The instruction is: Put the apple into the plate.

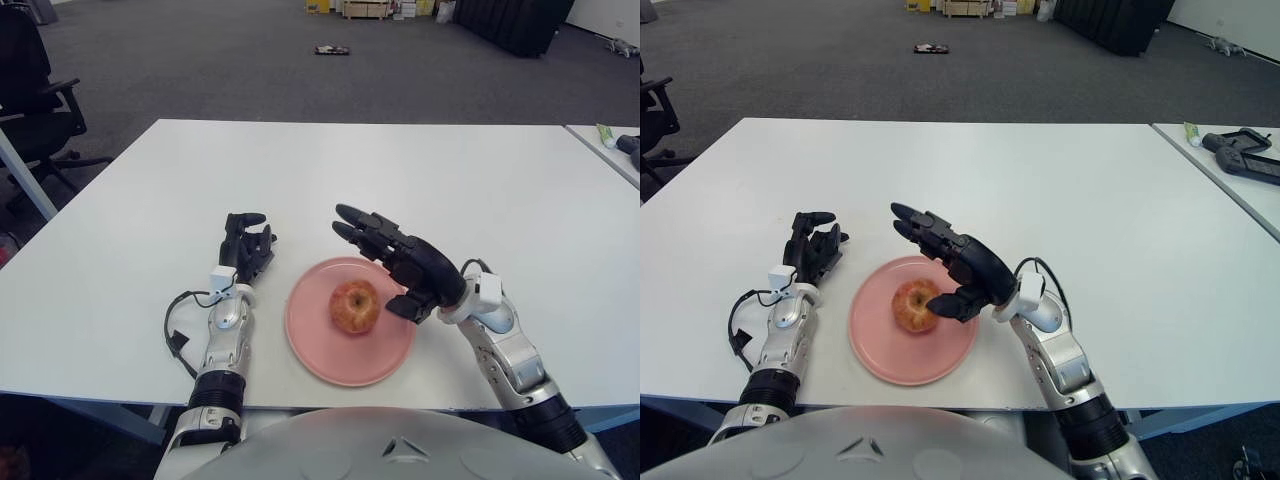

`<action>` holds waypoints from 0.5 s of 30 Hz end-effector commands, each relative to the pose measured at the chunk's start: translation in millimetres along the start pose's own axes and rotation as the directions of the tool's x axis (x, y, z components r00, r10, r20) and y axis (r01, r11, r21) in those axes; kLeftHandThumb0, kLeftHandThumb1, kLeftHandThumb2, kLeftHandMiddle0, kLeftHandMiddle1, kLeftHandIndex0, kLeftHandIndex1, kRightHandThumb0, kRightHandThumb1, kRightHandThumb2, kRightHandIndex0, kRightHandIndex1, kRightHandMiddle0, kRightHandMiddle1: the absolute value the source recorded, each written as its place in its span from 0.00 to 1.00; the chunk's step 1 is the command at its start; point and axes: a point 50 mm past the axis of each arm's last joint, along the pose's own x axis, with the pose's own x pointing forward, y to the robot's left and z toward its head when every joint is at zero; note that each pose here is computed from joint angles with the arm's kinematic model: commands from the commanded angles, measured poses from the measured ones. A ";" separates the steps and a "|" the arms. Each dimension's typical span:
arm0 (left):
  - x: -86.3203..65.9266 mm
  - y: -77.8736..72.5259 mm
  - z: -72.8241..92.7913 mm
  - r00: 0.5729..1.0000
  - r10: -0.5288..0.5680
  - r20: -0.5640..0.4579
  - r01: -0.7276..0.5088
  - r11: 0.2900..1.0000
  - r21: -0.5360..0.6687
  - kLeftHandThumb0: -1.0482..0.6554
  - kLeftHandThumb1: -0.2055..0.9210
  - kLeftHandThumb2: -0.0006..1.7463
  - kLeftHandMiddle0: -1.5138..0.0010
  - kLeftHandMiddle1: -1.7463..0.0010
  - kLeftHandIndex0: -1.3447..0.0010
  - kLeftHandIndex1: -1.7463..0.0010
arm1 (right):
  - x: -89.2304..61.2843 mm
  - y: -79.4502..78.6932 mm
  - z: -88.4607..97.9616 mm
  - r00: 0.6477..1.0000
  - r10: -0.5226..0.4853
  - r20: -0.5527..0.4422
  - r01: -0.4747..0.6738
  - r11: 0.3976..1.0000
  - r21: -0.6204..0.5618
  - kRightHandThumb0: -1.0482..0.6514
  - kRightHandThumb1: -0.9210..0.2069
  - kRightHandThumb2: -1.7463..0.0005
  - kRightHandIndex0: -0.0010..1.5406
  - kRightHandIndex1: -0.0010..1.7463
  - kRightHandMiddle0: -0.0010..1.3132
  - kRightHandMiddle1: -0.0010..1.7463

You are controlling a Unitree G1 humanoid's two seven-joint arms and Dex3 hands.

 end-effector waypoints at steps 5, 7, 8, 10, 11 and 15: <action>1.7 1.1 -0.6 1.000 -0.008 -0.006 0.008 1.000 0.008 0.41 1.00 0.30 0.73 0.12 0.85 0.00 | -22.5 -51.6 -9.4 0.834 -0.511 0.208 0.343 0.776 0.530 0.00 0.00 0.62 0.02 0.01 0.00 0.00; 1.5 1.2 -0.6 1.000 -0.009 -0.004 0.009 1.000 0.009 0.41 1.00 0.30 0.73 0.12 0.85 0.00 | -24.4 -52.1 -9.2 0.784 -0.591 0.188 0.446 0.749 0.490 0.00 0.00 0.58 0.04 0.02 0.00 0.00; 1.4 1.3 -0.6 1.000 -0.010 -0.004 0.010 1.000 0.009 0.41 1.00 0.30 0.72 0.12 0.85 0.00 | -25.7 -52.8 -9.2 0.756 -0.629 0.181 0.501 0.735 0.457 0.04 0.00 0.57 0.08 0.09 0.00 0.17; 1.3 1.3 -0.7 1.000 -0.009 -0.004 0.009 1.000 0.013 0.41 1.00 0.30 0.72 0.12 0.85 0.00 | -28.9 -53.8 -8.0 0.655 -0.735 0.175 0.662 0.670 0.337 0.09 0.00 0.56 0.12 0.22 0.02 0.37; 1.3 1.2 -0.7 1.000 -0.009 -0.004 0.009 1.000 0.015 0.41 1.00 0.30 0.72 0.12 0.85 0.00 | -30.6 -53.3 -7.7 0.596 -0.784 0.175 0.733 0.620 0.279 0.14 0.00 0.56 0.15 0.31 0.04 0.52; 1.4 1.0 -0.7 1.000 -0.007 -0.005 0.007 1.000 0.013 0.41 1.00 0.30 0.72 0.12 0.85 0.00 | -34.2 -51.1 -7.8 0.404 -0.898 0.173 0.888 0.430 0.162 0.34 0.03 0.63 0.23 0.58 0.14 0.88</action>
